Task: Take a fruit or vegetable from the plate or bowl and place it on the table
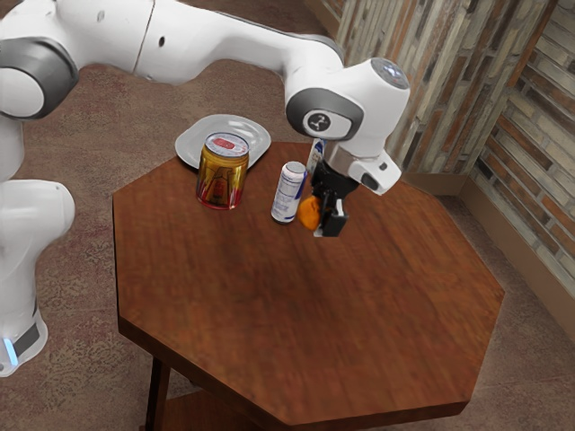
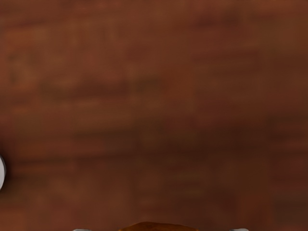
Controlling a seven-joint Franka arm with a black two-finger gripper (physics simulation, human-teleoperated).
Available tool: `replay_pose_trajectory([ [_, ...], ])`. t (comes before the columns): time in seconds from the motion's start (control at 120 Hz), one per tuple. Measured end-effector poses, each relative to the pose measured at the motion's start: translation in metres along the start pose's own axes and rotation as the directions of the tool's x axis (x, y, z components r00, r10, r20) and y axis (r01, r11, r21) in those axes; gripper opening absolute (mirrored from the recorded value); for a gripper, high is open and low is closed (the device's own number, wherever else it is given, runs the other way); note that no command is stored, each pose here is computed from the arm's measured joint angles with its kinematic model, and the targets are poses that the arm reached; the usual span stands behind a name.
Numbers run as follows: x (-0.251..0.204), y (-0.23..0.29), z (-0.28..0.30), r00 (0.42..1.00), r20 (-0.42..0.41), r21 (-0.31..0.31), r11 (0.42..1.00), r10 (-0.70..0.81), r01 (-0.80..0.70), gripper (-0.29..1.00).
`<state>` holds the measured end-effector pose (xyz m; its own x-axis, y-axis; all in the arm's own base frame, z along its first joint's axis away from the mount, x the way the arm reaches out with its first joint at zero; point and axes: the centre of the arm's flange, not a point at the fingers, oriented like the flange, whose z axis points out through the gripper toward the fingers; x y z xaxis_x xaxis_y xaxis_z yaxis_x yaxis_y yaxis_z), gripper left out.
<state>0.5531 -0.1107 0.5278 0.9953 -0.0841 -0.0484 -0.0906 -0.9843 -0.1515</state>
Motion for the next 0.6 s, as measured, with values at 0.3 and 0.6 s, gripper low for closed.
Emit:
replay_pose_trajectory([
  [0.3,0.005,0.002,0.026,0.999,-0.047,-0.008,1.000,-0.022,0.022,0.34],
  [0.6,0.007,-0.005,0.041,0.997,-0.065,-0.019,0.999,-0.047,0.046,0.48],
])
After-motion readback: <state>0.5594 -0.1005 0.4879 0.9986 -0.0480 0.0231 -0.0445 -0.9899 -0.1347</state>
